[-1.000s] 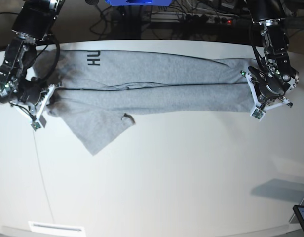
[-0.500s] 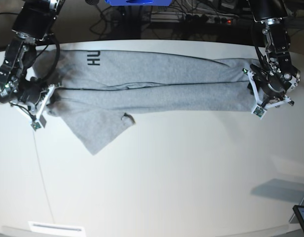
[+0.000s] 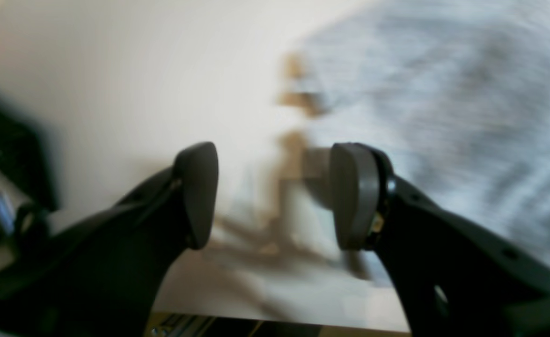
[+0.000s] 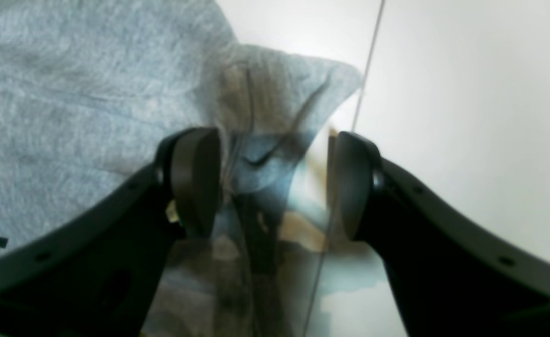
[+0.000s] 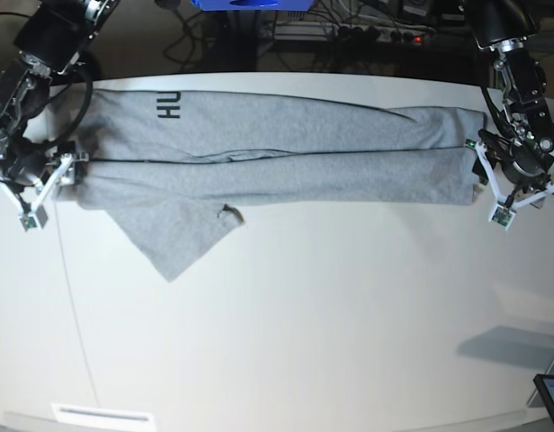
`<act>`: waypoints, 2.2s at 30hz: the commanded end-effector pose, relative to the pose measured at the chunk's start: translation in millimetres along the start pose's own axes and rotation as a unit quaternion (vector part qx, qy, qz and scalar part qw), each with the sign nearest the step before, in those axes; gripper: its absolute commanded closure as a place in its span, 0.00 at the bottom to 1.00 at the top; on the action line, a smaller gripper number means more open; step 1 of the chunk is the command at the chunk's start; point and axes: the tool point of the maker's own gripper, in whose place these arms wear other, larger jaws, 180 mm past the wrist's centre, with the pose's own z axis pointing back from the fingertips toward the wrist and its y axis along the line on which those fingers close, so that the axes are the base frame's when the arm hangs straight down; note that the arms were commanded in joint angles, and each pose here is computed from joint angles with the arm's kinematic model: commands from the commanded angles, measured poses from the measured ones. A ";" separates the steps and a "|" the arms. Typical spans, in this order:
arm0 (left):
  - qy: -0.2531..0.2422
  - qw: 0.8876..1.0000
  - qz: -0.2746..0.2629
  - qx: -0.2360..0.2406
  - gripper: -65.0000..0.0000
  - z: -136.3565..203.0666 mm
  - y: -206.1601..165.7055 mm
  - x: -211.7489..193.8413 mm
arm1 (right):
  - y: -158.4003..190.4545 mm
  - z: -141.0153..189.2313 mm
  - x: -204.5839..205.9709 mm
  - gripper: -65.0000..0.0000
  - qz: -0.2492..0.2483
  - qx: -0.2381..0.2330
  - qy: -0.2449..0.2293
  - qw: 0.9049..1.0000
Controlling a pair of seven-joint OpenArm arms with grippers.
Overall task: Fold the T-shirt properly
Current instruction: 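Lay the folded edge down and open both grippers, then move the right gripper to the sleeve hanging past the fold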
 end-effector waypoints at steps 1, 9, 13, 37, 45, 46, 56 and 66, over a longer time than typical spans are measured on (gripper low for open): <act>-0.012 1.000 0.002 0.023 0.42 7.7 16.7 6.4 | -8.8 8.6 13.5 0.43 0.007 -0.013 -0.020 1.000; -0.013 0.994 0.059 0.089 0.42 31.2 73.3 -14.5 | -25.0 39.7 53.0 0.43 0.039 -0.058 -0.081 0.994; -0.059 0.991 0.072 0.096 0.42 39.8 74.3 -0.2 | -22.6 65.2 96.4 0.43 0.086 -0.083 -0.131 0.984; -0.095 0.983 0.109 0.111 0.42 56.8 85.3 2.9 | 96.0 -50.4 157.4 0.43 0.157 0.128 -0.064 0.977; -0.093 0.983 0.110 0.109 0.42 55.8 84.9 1.9 | 98.6 -72.8 158.3 0.31 0.116 0.163 -0.038 0.979; -0.093 0.983 0.110 0.109 0.42 55.8 84.9 1.9 | 98.9 -74.6 156.0 0.31 0.114 0.165 -0.033 0.979; -0.077 0.986 0.120 0.092 0.42 43.1 79.1 -8.0 | 138.0 -84.4 145.3 0.31 0.111 0.204 -0.022 0.972; -0.074 0.986 0.124 0.088 0.42 40.2 78.0 -10.6 | 146.2 -88.8 135.0 0.62 0.108 0.212 -0.014 0.971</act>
